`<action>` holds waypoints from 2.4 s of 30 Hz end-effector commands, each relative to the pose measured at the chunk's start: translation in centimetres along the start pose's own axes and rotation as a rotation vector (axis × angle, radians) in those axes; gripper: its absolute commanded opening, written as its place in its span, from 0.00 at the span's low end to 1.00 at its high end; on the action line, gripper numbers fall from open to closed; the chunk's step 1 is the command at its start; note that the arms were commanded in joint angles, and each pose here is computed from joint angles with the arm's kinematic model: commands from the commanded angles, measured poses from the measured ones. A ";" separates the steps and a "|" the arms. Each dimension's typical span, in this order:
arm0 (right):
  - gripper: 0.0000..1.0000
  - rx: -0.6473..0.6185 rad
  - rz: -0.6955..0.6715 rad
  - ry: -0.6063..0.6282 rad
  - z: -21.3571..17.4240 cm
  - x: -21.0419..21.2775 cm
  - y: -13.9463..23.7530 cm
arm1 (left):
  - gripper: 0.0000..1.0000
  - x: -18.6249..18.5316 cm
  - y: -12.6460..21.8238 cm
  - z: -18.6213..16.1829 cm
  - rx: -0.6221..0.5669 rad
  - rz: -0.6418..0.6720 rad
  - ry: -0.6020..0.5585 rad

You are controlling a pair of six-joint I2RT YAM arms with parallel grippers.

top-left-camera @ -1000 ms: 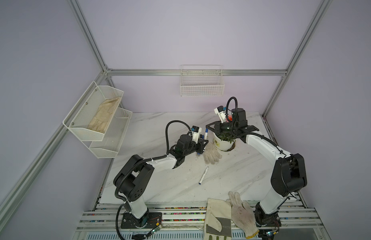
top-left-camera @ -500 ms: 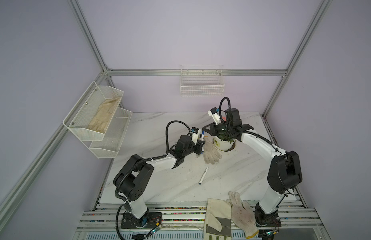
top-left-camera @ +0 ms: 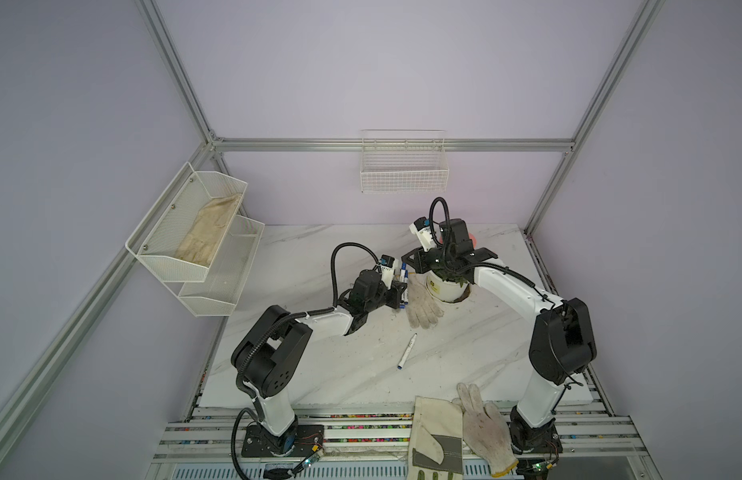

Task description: Insert the pens into the pen caps

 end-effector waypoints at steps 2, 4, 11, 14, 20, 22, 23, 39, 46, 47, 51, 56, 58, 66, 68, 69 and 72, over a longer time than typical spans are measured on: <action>0.00 0.369 -0.111 -0.076 -9.0 -1.7 -2.0 | 0.00 0.7 3.3 11.2 -0.458 0.066 -0.008; 0.00 0.392 -0.127 -0.061 -9.5 -1.6 -2.4 | 0.00 0.7 3.3 11.3 -0.456 0.076 -0.013; 0.00 0.397 -0.105 -0.035 -9.5 -1.0 -2.7 | 0.00 0.9 3.0 11.3 -0.451 0.079 -0.007; 0.00 0.375 -0.056 -0.035 -9.0 -0.3 -2.5 | 0.00 0.9 3.1 11.3 -0.445 0.085 -0.007; 0.00 0.382 -0.065 -0.038 -9.2 -0.4 -2.6 | 0.00 0.9 3.6 11.4 -0.453 0.093 -0.019; 0.00 0.408 -0.089 -0.032 -9.9 -0.7 -2.8 | 0.00 0.9 3.7 11.4 -0.460 0.097 -0.020; 0.00 0.425 -0.111 -0.022 -10.4 -0.8 -2.9 | 0.00 0.9 3.8 11.5 -0.466 0.099 -0.021; 0.00 0.620 -0.288 0.022 -15.1 -2.8 -4.6 | 0.00 4.0 4.8 15.1 -0.586 0.153 -0.016; 0.00 0.586 -0.282 0.027 -14.1 -2.5 -4.8 | 0.00 2.6 3.7 16.2 -0.564 0.086 -0.084; 0.00 0.550 -0.264 0.029 -13.1 -2.0 -4.6 | 0.00 2.5 3.5 15.9 -0.554 0.081 -0.078; 0.00 0.347 -0.165 0.059 -8.3 0.3 -2.8 | 0.00 1.9 2.9 14.4 -0.512 0.069 -0.054; 0.00 0.144 -0.137 0.039 -3.7 0.6 0.1 | 0.00 1.3 1.8 11.4 -0.424 0.082 -0.011; 0.00 0.065 -0.181 -0.009 -2.3 -0.7 1.2 | 0.00 1.1 0.9 9.8 -0.362 0.080 0.020; 0.00 -0.225 -0.287 -0.156 1.1 -4.5 6.8 | 0.00 -0.8 -2.9 3.6 -0.195 0.014 0.168; 0.00 -0.232 -0.304 -0.158 1.1 -4.8 7.1 | 0.00 -0.7 -3.8 2.6 -0.166 0.001 0.201; 0.00 -0.228 -0.307 -0.164 1.0 -4.9 7.0 | 0.00 -0.8 -4.3 2.3 -0.147 -0.012 0.209; 0.00 -0.221 -0.309 -0.177 0.6 -5.1 6.9 | 0.00 -1.1 -5.7 1.7 -0.066 -0.051 0.200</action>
Point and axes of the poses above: each gripper's point midway between its finger pads, its own y axis back along the fingers, its own x axis along the line the jaws close on, z = x × y, the point moved 6 cm from there along y, back along the fingers, and after that the axes turned 6 degrees about -y, right-handed, at the moved point
